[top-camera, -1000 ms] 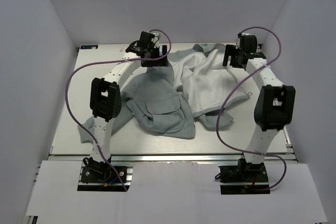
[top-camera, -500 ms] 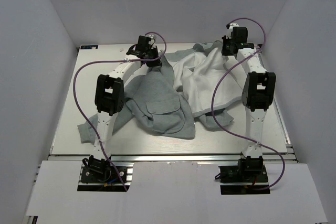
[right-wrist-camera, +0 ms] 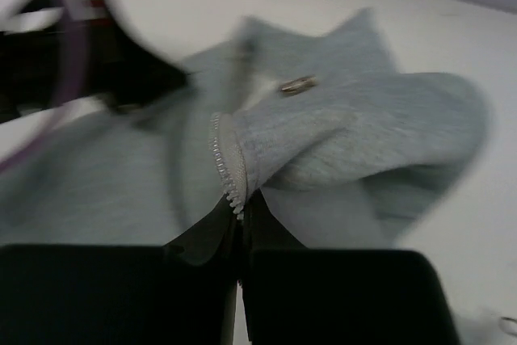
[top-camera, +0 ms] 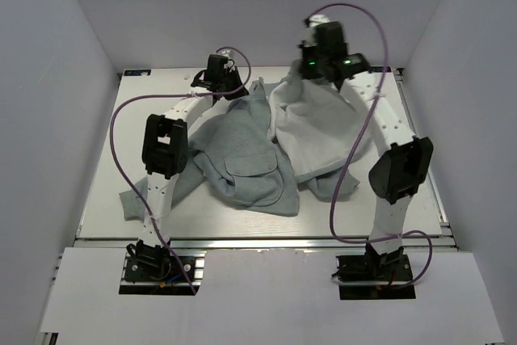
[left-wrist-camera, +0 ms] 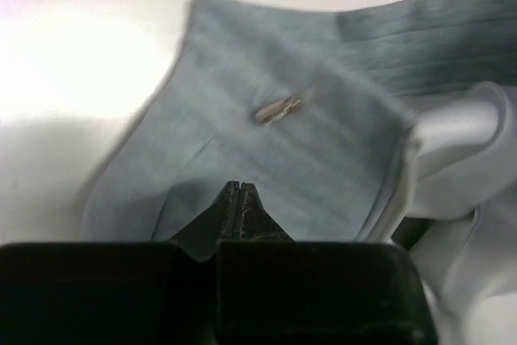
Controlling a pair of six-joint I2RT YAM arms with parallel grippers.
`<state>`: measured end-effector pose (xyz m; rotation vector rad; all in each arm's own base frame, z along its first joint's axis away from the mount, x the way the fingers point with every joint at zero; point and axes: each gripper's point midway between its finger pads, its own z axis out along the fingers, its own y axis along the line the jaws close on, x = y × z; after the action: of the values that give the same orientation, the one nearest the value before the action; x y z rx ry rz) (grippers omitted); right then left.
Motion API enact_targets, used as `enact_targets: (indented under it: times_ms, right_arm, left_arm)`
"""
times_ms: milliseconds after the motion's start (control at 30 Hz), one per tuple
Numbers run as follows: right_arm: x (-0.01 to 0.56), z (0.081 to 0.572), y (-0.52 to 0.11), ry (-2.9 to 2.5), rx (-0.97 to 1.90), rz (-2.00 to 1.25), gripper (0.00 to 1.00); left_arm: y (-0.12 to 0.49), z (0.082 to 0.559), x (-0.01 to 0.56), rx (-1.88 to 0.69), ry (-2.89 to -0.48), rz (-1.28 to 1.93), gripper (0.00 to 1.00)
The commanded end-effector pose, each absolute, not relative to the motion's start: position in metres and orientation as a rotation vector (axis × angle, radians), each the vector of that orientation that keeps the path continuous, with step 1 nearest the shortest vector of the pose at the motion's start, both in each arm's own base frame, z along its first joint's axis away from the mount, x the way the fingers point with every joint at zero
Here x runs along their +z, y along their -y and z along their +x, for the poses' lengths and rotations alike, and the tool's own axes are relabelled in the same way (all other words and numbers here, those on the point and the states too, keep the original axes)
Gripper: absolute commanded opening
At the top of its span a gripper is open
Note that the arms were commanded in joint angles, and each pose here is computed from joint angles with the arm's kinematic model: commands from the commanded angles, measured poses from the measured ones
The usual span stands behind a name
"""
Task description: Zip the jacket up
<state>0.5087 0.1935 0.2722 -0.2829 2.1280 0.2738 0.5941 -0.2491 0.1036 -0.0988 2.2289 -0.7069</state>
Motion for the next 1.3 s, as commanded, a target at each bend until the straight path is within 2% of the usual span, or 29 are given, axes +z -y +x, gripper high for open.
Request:
enact_targets:
  times_ms: [0, 33, 67, 100, 133, 167, 233, 267, 300, 333, 367, 400, 467, 500, 567, 600, 700, 800, 867, 967, 1100, 1133, 1267]
  right_arm:
    - [0.254, 0.446, -0.277, -2.280, 0.453, -0.246, 0.00]
    - [0.246, 0.424, -0.313, -2.327, 0.622, -0.257, 0.00]
    - [0.224, 0.415, -0.326, -2.380, 0.679, -0.257, 0.08]
    - [0.225, 0.413, -0.344, -2.352, 0.759, -0.264, 0.10]
    - [0.224, 0.394, -0.368, -2.359, 0.884, -0.344, 0.15]
    - [0.223, 0.389, -0.379, -2.351, 0.926, -0.388, 0.27]
    - [0.234, 0.375, -0.394, -2.322, 0.996, -0.497, 0.45]
    - [0.247, 0.371, -0.392, -2.283, 1.009, -0.543, 0.64]
    - [0.254, 0.366, -0.392, -2.256, 1.021, -0.575, 0.72]
    - [0.260, 0.362, -0.388, -2.235, 1.014, -0.597, 0.83]
    - [0.282, 0.354, -0.376, -2.170, 0.989, -0.618, 0.89]
    - [0.269, 0.347, -0.365, -2.201, 0.946, -0.623, 0.89]
    - [0.290, 0.337, -0.335, -2.146, 0.837, -0.590, 0.90]
    - [0.265, 0.329, -0.318, -2.204, 0.779, -0.572, 0.89]
    - [0.275, 0.323, -0.277, -2.176, 0.681, -0.475, 0.89]
    - [0.245, 0.322, -0.247, -2.256, 0.627, -0.377, 0.89]
    - [0.232, 0.327, -0.164, -2.286, 0.561, -0.084, 0.89]
    - [0.182, 0.312, -0.094, -2.380, 0.433, 0.186, 0.89]
    - [0.173, 0.308, -0.069, -2.373, 0.365, 0.300, 0.89]
    - [0.153, 0.317, -0.024, -2.313, 0.313, 0.489, 0.90]
    - [0.137, 0.346, -0.019, -2.289, 0.442, 0.450, 0.89]
    - [0.138, 0.354, -0.022, -2.284, 0.443, 0.341, 0.89]
    - [0.122, 0.373, -0.027, -2.335, 0.485, 0.244, 0.89]
  left_arm:
    - [0.225, 0.568, 0.157, -0.757, -2.211, -0.200, 0.00]
    - [0.215, 0.556, 0.182, -0.759, -2.189, -0.227, 0.05]
    - [0.206, 0.545, 0.184, -0.746, -2.204, -0.278, 0.11]
    - [0.196, 0.524, 0.161, -0.704, -2.264, -0.322, 0.18]
    - [0.185, 0.514, 0.165, -0.675, -2.256, -0.350, 0.32]
    - [0.169, 0.502, 0.191, -0.621, -2.209, -0.383, 0.59]
    - [0.144, 0.481, 0.184, -0.529, -2.229, -0.445, 0.64]
    - [0.128, 0.470, 0.199, -0.466, -2.200, -0.481, 0.71]
    - [0.119, 0.465, 0.201, -0.424, -2.193, -0.498, 0.76]
    - [0.112, 0.455, 0.196, -0.390, -2.217, -0.511, 0.85]
    - [0.105, 0.450, 0.205, -0.359, -2.202, -0.508, 0.88]
    - [0.105, 0.446, 0.206, -0.352, -2.209, -0.501, 0.90]
    - [0.104, 0.437, 0.206, -0.351, -2.228, -0.494, 0.93]
    - [0.111, 0.434, 0.211, -0.403, -2.230, -0.459, 0.97]
    - [0.124, 0.430, 0.213, -0.485, -2.232, -0.401, 0.98]
    - [0.137, 0.425, 0.216, -0.571, -2.235, -0.350, 0.98]
    - [0.163, 0.424, 0.215, -0.684, -2.233, -0.272, 0.98]
    - [0.216, 0.422, 0.212, -0.749, -2.252, -0.127, 0.98]
    - [0.244, 0.427, 0.220, -0.782, -2.241, -0.060, 0.98]
    - [0.292, 0.427, 0.203, -0.888, -2.295, 0.052, 0.98]
    - [0.317, 0.445, 0.171, -0.907, -2.362, 0.025, 0.97]
    - [0.320, 0.451, 0.148, -0.889, -2.412, 0.017, 0.95]
    - [0.329, 0.465, 0.138, -0.888, -2.447, 0.017, 0.82]
